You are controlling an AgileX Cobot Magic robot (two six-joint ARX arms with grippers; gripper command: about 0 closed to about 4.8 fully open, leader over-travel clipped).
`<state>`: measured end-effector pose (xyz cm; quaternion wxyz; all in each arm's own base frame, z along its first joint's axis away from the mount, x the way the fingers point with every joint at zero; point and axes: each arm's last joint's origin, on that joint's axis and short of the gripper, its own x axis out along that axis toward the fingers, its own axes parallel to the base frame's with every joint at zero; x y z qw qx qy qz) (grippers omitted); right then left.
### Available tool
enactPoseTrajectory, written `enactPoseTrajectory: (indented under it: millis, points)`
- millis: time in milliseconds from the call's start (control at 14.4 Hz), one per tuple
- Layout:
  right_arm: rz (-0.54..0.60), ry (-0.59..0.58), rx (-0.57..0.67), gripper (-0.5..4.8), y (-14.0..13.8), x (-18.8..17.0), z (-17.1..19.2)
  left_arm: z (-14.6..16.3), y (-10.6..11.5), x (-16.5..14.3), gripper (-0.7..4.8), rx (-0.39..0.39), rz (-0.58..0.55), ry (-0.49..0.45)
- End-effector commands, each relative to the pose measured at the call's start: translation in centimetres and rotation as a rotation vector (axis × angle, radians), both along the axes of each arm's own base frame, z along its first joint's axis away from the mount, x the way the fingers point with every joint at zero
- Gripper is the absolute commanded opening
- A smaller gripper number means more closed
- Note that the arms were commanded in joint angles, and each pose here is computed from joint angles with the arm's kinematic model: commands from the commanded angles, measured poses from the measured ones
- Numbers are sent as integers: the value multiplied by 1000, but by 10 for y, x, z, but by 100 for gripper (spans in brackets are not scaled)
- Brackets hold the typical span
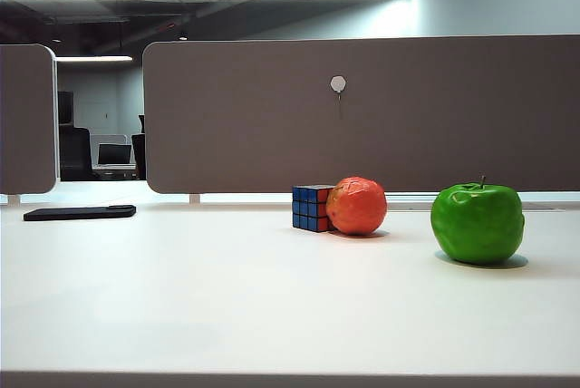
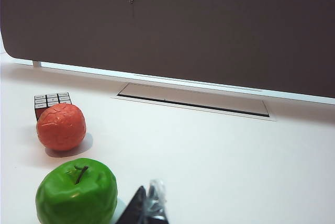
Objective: Move all the fruits on the tabletop near the face of the Rubik's cube that has the color most similar to each fruit.
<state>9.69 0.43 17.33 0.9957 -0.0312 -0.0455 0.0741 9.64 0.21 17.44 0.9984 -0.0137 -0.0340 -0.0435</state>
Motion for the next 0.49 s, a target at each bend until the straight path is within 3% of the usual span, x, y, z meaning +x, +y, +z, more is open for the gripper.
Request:
enactPoseTrajectory:
  millis: [69, 347, 485]
  points:
    - [-29, 0, 5, -1, -1, 0, 0, 2, -7, 0, -6, -12, 26, -12]
    - [-28, 37, 4, -1, -1, 0, -4, 2, -7, 0, -6, -13, 31, -12]
    - [-27, 37, 4, 0, -1, 0, -4, 1, -9, 0, -6, -6, -21, -10]
